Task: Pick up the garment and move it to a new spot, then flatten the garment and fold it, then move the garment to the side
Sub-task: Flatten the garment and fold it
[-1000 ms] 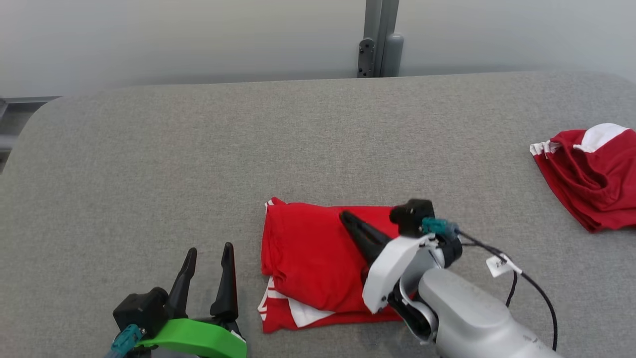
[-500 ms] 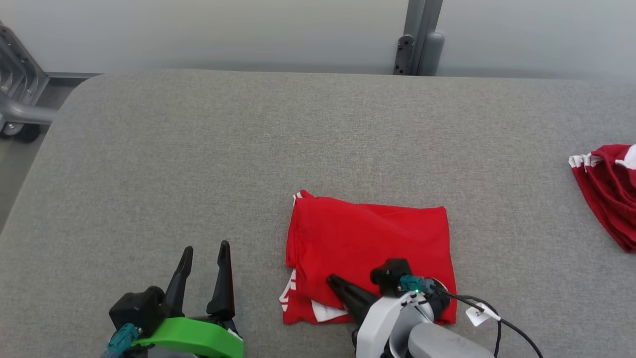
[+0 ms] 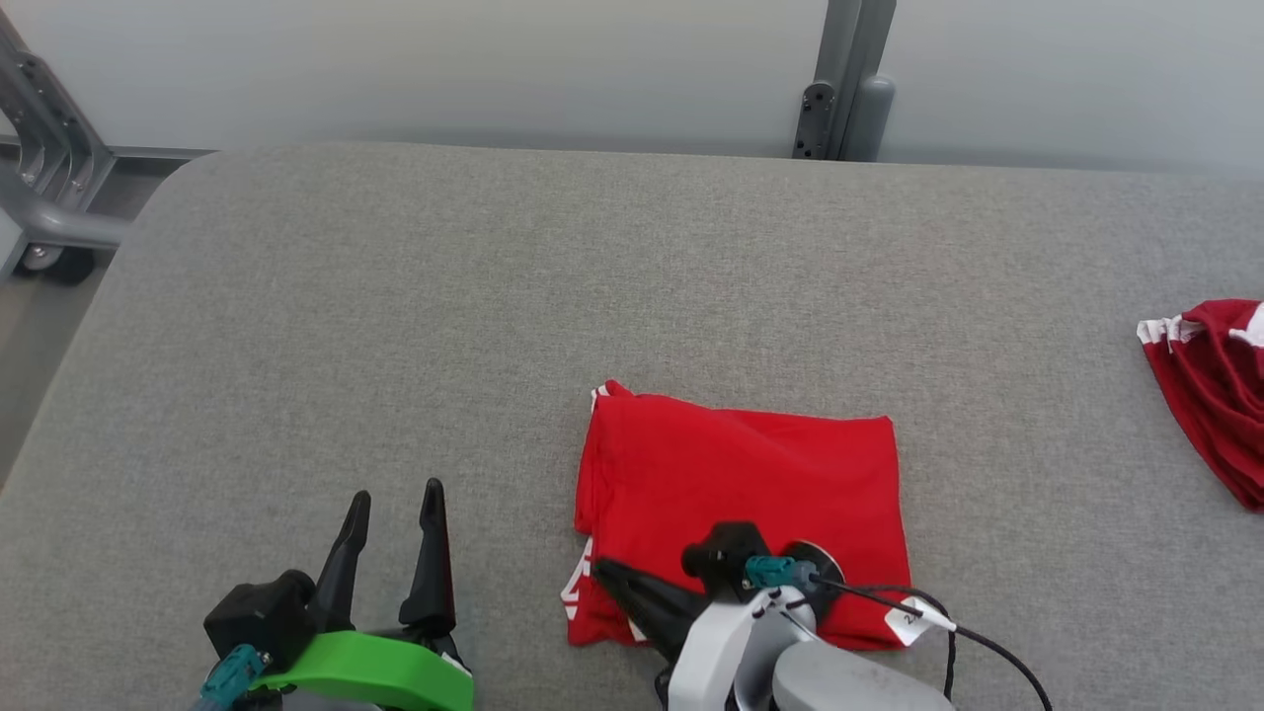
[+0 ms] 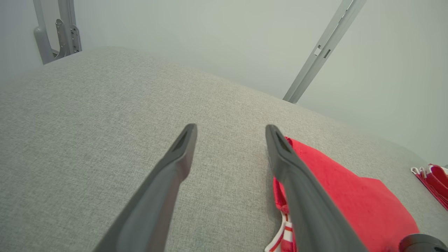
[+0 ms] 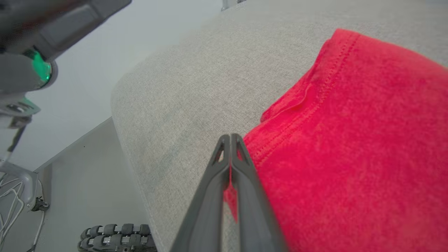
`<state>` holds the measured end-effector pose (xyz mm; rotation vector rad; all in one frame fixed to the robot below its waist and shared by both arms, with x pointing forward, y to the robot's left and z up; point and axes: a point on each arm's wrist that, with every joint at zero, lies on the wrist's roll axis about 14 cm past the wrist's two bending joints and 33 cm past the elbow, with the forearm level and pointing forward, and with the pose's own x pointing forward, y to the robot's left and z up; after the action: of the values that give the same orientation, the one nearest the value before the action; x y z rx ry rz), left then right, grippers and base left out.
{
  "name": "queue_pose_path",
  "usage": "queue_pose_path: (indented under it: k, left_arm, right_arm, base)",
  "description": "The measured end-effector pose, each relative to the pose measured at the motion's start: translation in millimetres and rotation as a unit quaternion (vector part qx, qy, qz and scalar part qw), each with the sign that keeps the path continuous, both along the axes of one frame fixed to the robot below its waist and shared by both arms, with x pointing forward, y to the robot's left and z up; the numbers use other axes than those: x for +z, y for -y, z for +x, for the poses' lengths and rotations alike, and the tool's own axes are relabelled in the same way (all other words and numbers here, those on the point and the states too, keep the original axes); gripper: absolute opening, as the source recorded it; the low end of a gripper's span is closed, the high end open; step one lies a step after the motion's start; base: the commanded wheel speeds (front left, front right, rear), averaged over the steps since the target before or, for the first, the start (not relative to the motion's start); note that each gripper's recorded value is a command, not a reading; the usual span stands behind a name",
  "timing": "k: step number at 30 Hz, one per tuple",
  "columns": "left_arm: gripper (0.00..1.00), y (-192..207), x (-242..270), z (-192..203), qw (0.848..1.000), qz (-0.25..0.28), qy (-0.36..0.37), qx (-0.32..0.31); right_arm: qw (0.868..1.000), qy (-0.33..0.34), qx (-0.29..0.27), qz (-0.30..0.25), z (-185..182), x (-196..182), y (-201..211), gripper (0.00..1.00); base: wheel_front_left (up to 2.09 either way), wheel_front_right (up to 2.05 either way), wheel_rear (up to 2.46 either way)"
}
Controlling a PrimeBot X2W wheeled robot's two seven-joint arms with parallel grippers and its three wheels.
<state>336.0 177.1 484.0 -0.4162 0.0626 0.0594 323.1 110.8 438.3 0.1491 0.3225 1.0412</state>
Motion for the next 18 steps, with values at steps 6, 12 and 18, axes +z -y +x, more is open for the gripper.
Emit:
queue_pose_path:
  k: [6,12,18]
  left_arm:
    - [1.0,8,3,2,1.0,0.0,0.005,-0.014]
    - [1.0,20,11,7,0.999,0.005,0.021,-0.034]
    - [1.0,29,17,13,0.998,0.019,0.036,-0.05]
  right_arm:
    - [0.995,0.062,-0.058,0.048,36,47,14,0.0]
    - [0.976,0.129,-0.166,0.062,73,79,72,1.0]
    - [0.945,0.162,-0.279,0.054,82,88,143,1.0]
  base:
    - [0.0,0.0,0.0]
    - [0.0,0.0,0.0]
    - [0.0,0.0,0.0]
